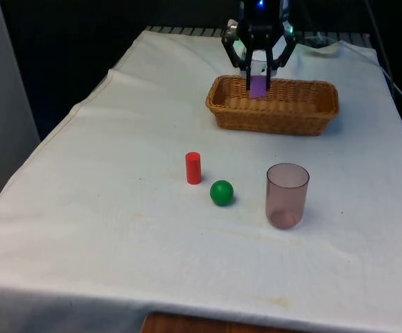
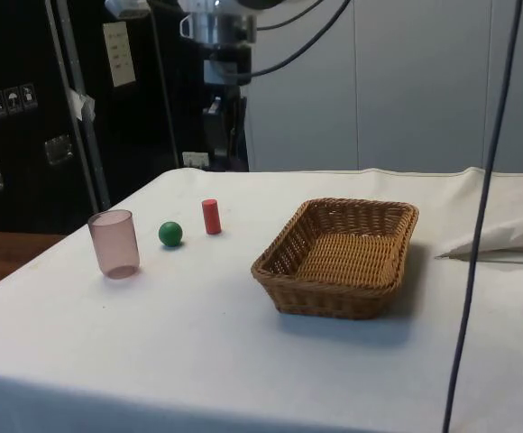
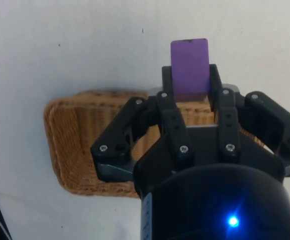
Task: Pick up the triangular block and place it into the basket.
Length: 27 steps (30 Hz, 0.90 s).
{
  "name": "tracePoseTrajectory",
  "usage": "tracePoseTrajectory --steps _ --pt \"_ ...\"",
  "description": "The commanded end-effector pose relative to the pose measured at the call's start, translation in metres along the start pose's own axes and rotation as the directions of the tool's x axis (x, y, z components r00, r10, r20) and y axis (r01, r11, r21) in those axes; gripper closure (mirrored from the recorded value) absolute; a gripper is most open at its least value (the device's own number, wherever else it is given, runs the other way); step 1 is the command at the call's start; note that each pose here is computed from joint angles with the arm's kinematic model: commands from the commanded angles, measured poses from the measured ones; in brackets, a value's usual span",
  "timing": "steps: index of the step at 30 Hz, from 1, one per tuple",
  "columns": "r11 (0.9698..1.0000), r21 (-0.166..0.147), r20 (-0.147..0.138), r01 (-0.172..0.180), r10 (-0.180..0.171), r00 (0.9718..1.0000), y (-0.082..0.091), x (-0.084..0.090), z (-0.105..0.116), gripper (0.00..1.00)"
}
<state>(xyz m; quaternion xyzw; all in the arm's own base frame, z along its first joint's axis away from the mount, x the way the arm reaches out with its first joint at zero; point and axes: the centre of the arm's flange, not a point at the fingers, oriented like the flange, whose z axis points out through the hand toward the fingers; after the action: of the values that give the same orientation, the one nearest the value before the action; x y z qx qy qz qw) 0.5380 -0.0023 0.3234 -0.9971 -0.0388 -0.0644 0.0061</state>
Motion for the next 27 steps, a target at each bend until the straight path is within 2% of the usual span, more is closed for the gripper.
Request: tracePoseTrajectory --steps 1,9,10,11,16,18,19,20,27 --pt "1.0 -0.009 -0.004 0.0 0.0 1.0 0.001 -0.006 -0.004 0.66" --pt "1.0 0.0 -0.003 0.009 -0.009 1.0 -0.001 -0.031 -0.015 0.66" --pt "0.9999 0.012 -0.002 0.012 -0.012 0.9999 -0.003 -0.032 -0.015 0.66" --pt "0.9999 0.002 -0.004 0.012 -0.012 0.9999 -0.002 -0.037 -0.018 0.66" --pt "0.9998 0.006 -0.008 0.017 -0.017 0.9998 -0.003 -0.053 -0.022 0.66" --pt "0.9998 0.01 -0.013 0.019 -0.019 0.9997 -0.004 -0.062 -0.024 0.66" --pt "0.9996 0.022 -0.005 0.02 -0.02 0.9998 -0.005 -0.062 -0.023 0.66" --pt "0.9997 0.011 -0.014 0.02 -0.02 0.9997 -0.004 -0.065 -0.024 0.66" --pt "0.9995 0.016 -0.03 0.029 -0.029 0.9991 -0.006 -0.089 -0.025 0.66"
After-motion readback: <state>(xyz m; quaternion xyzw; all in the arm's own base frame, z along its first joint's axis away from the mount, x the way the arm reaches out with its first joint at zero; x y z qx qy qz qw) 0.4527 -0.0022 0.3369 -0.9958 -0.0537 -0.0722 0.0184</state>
